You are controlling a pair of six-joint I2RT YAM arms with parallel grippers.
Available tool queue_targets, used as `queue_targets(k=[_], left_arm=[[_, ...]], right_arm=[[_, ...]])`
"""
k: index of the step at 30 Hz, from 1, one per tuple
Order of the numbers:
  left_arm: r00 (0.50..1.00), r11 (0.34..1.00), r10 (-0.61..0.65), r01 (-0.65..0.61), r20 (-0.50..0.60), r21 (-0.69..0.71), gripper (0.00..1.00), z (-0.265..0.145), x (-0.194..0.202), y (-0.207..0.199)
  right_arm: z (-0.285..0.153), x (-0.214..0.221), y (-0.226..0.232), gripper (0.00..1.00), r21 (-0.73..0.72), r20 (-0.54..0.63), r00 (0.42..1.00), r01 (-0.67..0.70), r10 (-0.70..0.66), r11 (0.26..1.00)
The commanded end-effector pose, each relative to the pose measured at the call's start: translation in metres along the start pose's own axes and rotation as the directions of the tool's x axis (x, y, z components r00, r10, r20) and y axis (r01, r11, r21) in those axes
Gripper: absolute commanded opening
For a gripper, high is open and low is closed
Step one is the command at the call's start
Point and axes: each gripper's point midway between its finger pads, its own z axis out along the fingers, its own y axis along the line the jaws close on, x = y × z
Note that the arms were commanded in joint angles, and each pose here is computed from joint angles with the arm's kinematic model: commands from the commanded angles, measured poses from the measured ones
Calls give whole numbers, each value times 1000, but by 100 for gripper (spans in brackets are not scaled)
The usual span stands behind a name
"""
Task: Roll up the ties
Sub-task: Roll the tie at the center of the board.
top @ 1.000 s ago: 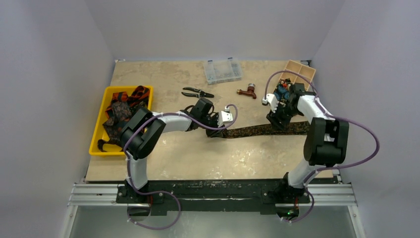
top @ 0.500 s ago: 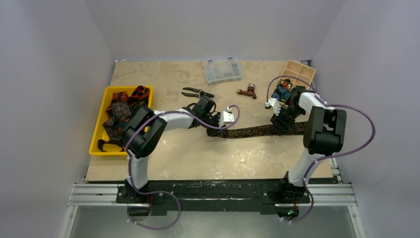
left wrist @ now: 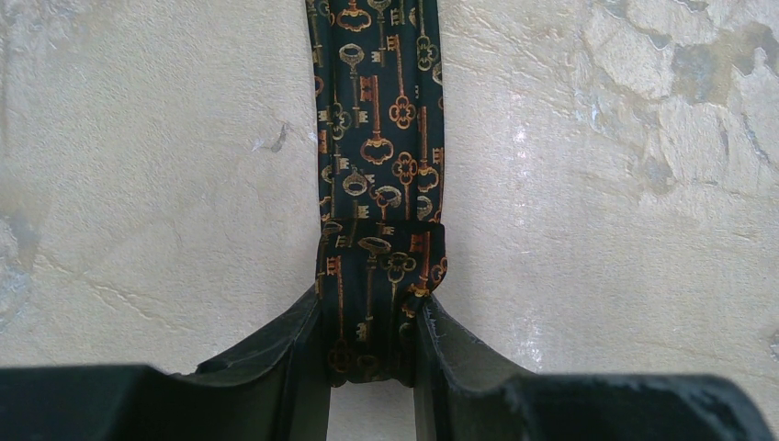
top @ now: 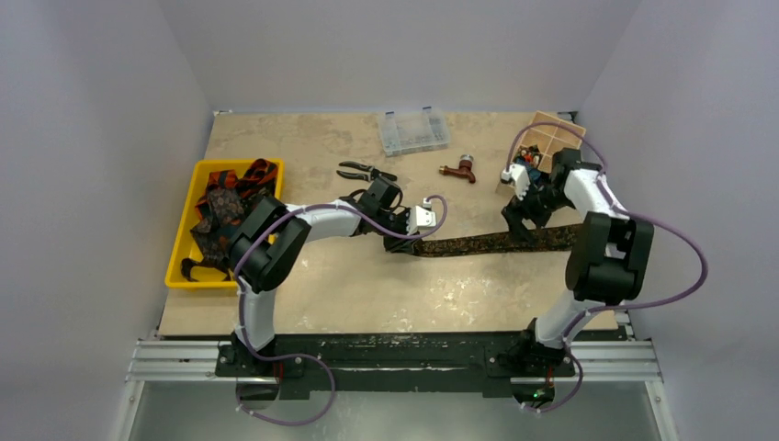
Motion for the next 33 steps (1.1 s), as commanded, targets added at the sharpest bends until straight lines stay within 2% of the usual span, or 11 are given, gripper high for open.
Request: queue_targets(k=[1, 4, 6, 7, 8, 11, 13, 16, 20, 25, 33], left_arm=[[960, 990, -110, 129, -257, 59, 13, 7, 82, -33], [959, 990, -113, 132, -261, 56, 13, 7, 83, -33], [959, 990, -112, 130, -260, 55, 13, 6, 82, -33], [959, 990, -111, 129, -261, 53, 13, 6, 83, -32], [959, 990, -111, 128, -262, 51, 13, 6, 83, -32], [957, 990, -116, 133, -264, 47, 14, 6, 83, -32], [956, 990, -120, 137, -267, 45, 14, 7, 84, -32], [955, 989, -126, 141, -268, 39, 15, 8, 85, -31], [952, 988, -130, 148, -277, 44, 15, 9, 87, -34], [951, 988, -130, 147, -281, 42, 15, 9, 86, -34], [951, 989, -130, 146, -282, 36, 15, 9, 87, -34]], right_arm=[[-69, -93, -10, 98, 127, 378, 925, -103, 48, 986], [-99, -124, -39, 98, 186, 578, 777, -425, 251, 886], [-104, -139, -31, 98, 82, 625, 723, -438, 296, 895], [-101, -145, -21, 98, 4, 617, 722, -401, 313, 916], [-96, -149, -12, 93, -74, 594, 723, -389, 353, 918], [-70, -155, 16, 79, -365, 466, 649, -478, 602, 799], [-49, -150, 33, 74, -439, 392, 590, -554, 706, 707], [-27, -160, 54, 64, -456, 389, 540, -590, 746, 666], [17, -181, 102, 49, -485, 300, 572, -598, 764, 638], [63, -185, 131, 38, -499, 178, 571, -650, 801, 574], [93, -195, 141, 42, -495, 136, 596, -651, 792, 575]])
